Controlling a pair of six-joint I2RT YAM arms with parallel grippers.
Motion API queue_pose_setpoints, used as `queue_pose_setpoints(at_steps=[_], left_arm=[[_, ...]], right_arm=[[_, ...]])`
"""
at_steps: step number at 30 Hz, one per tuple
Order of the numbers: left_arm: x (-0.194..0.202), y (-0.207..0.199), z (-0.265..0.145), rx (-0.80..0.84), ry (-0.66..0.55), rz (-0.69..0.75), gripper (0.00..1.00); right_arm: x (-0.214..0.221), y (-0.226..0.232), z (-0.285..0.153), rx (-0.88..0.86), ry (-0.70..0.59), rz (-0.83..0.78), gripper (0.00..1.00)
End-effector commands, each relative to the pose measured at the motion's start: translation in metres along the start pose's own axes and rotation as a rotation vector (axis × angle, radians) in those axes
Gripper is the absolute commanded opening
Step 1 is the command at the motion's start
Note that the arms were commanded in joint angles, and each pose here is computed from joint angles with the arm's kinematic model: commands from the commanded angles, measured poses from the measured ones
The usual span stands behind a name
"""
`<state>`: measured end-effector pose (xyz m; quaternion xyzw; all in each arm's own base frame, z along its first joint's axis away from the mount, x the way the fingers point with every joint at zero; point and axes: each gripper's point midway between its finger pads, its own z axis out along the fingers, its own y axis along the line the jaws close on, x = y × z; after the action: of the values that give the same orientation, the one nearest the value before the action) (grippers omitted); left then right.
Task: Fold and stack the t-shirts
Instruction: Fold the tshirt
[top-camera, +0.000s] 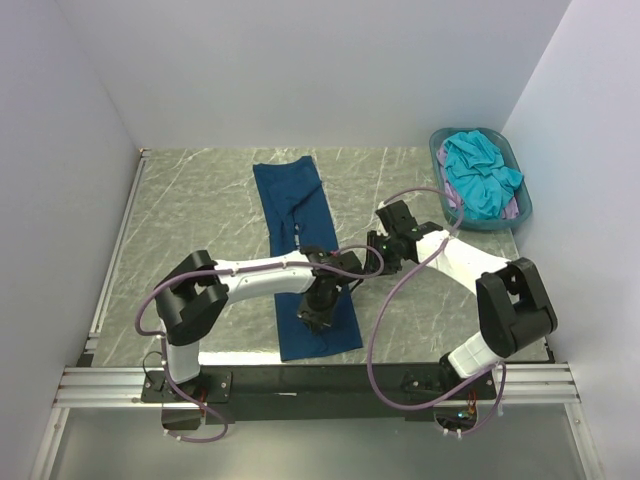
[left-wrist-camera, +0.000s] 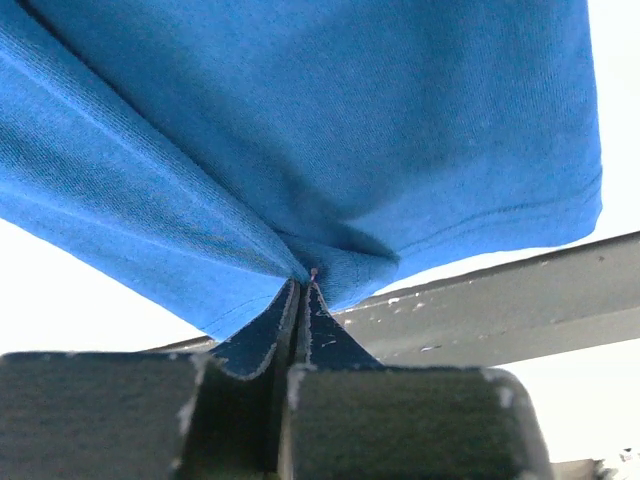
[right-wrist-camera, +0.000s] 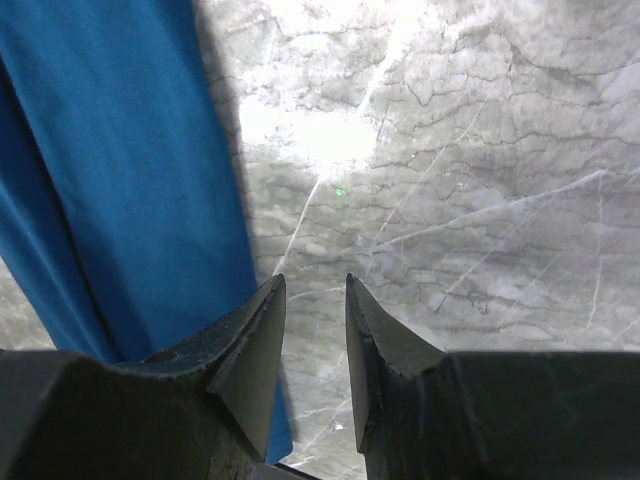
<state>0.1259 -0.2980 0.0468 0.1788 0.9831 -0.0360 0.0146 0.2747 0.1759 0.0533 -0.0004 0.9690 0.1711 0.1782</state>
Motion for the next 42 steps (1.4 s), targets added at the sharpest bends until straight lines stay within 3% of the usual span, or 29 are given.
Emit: queue_pose_setpoints(at_steps=[1,8,11,17,23,25,28,30,31,36,42], left_arm=[[0.004,-0.011,-0.013,0.034,0.002,0.069,0.04],[-0.002,-0.014,-0.019,0.016,-0.023,0.090,0.45],[-0.012,-0.019,-0.033,0.028,-0.059,0.086,0.55],[-0.072,-0.005,-0.079,0.144,-0.231,-0.028,0.61],[-0.166,0.093,-0.112,0.136,-0.422,-0.261,0.61],[-0.207,0.140,-0.130,0.091,-0.544,-0.345,0.60],[-0.252,0.194,-0.140,0.060,-0.635,-0.450,0.56],[-0.273,0.231,-0.125,0.050,-0.630,-0.526,0.53],[-0.289,0.240,-0.134,0.063,-0.670,-0.541,0.51],[-0.329,0.284,-0.090,0.091,-0.647,-0.609,0.39],[-0.356,0.297,-0.062,0.161,-0.665,-0.605,0.36]], right_arm=[[-0.012,0.003,0.002,-0.016,-0.024,-0.009,0.38],[-0.027,0.007,0.002,-0.024,-0.053,-0.013,0.38],[-0.033,0.008,0.002,-0.024,-0.062,-0.011,0.38],[-0.038,-0.006,-0.004,0.000,-0.104,0.033,0.38],[-0.033,-0.020,-0.016,0.012,-0.140,0.060,0.38],[-0.031,-0.020,-0.020,0.008,-0.150,0.057,0.38],[-0.030,-0.017,-0.027,-0.012,-0.164,0.047,0.38],[-0.029,-0.012,-0.033,-0.038,-0.175,0.042,0.38],[-0.028,-0.011,-0.033,-0.046,-0.173,0.040,0.38],[-0.025,-0.004,-0.038,-0.087,-0.169,0.027,0.38],[-0.021,-0.002,-0.037,-0.103,-0.156,0.010,0.38]])
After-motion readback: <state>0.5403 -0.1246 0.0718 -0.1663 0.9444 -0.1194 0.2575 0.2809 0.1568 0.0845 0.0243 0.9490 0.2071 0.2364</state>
